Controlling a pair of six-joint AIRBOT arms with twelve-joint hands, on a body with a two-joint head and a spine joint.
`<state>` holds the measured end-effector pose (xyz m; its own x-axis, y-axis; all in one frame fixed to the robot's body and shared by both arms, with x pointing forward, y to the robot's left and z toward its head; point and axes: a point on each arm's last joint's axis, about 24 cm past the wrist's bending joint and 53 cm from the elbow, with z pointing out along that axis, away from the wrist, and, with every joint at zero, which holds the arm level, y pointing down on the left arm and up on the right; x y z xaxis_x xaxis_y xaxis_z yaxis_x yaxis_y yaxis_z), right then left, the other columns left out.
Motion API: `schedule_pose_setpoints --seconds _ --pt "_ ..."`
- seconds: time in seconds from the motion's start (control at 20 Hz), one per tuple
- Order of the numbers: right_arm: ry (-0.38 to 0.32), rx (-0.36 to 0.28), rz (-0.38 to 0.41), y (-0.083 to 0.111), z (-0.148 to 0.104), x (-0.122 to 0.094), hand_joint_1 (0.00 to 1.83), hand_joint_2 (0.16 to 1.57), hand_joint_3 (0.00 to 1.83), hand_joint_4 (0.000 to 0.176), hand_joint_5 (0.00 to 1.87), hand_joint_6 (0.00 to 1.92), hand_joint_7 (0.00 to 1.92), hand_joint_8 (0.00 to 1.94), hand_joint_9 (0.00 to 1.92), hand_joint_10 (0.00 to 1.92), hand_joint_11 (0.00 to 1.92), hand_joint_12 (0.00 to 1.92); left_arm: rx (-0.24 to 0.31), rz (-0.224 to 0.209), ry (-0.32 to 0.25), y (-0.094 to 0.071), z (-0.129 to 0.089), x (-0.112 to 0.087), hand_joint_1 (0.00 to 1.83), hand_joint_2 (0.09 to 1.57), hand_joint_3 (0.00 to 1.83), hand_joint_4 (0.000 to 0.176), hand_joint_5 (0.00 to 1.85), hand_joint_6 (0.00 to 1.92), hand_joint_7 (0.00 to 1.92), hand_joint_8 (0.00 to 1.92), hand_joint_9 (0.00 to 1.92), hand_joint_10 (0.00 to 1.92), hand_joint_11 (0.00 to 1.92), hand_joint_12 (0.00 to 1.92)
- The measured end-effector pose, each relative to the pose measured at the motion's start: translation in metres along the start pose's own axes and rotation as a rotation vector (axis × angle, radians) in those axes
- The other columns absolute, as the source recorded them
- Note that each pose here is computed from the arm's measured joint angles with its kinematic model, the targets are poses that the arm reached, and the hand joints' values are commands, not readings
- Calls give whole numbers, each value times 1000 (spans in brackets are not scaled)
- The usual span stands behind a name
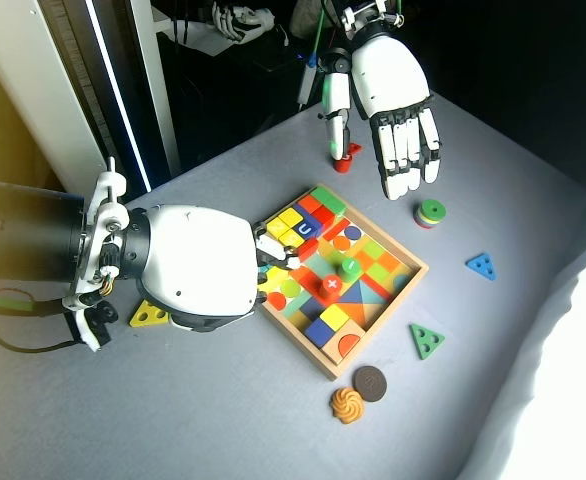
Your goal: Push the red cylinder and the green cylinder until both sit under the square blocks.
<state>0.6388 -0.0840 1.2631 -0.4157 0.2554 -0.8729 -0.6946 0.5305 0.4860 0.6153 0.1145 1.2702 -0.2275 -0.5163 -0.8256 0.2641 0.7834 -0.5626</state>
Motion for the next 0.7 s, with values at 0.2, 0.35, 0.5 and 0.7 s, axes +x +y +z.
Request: schedule_pose_setpoints --seconds 0.2,0.35,0.5,0.7 --pt "-28 15 -22 -1 1 -11 0 1168 159 0 0 0 0 0 0 0 0 0 -5 -2 -2 2 1 -1 0 1227 39 0 31 13 0 0 0 0 26 14" --pt "-71 30 -78 1 1 -32 0 1182 153 0 0 0 0 0 0 0 0 0 -5 -8 -2 2 1 -1 0 1249 43 0 8 1 0 0 0 0 2 2" --pt "-15 37 -188 2 4 -23 0 1189 150 0 0 0 0 0 0 0 0 0 -8 -11 -5 4 2 -3 0 1254 41 0 21 6 0 0 0 0 0 0" --pt "27 15 -117 5 11 -23 0 1196 143 0 0 0 0 0 0 0 0 0 -13 -13 -9 6 2 -4 0 1262 40 0 20 8 0 0 0 0 1 1"
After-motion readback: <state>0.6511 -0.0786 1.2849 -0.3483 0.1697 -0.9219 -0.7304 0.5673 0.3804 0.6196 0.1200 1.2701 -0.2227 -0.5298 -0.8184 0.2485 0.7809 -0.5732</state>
